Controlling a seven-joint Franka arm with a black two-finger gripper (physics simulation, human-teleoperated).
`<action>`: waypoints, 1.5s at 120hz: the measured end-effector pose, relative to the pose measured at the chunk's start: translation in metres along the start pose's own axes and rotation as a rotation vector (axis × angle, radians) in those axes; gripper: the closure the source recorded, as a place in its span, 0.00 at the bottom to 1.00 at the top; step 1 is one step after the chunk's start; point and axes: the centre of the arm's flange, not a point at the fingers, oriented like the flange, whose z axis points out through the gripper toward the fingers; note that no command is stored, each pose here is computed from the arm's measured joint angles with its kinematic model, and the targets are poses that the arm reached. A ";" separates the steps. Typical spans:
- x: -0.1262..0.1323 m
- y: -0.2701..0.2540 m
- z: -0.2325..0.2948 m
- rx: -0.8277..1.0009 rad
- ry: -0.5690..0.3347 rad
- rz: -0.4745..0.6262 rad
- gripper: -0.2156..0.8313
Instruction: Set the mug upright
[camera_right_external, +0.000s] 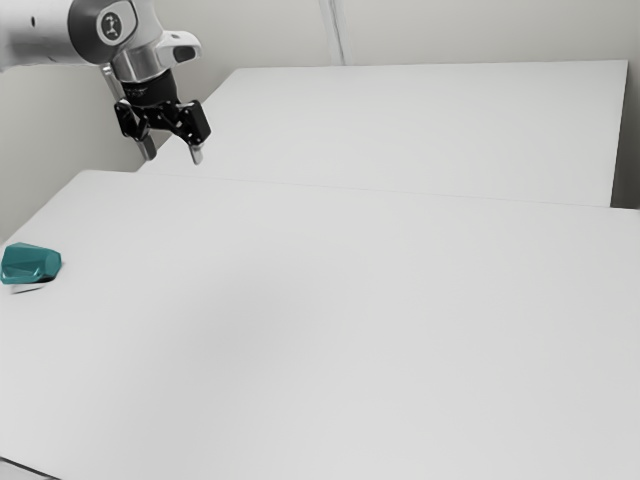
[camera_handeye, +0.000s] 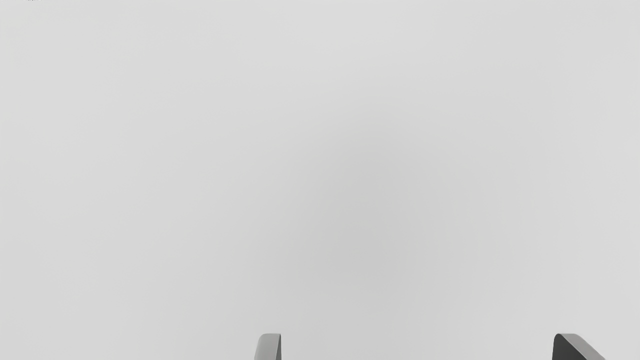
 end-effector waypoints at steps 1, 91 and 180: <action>0.000 0.000 0.000 0.000 0.000 0.000 0.22; -0.038 -0.212 0.022 -0.040 -0.054 -0.290 0.22; -0.101 -0.493 0.182 -0.310 0.150 -0.356 0.22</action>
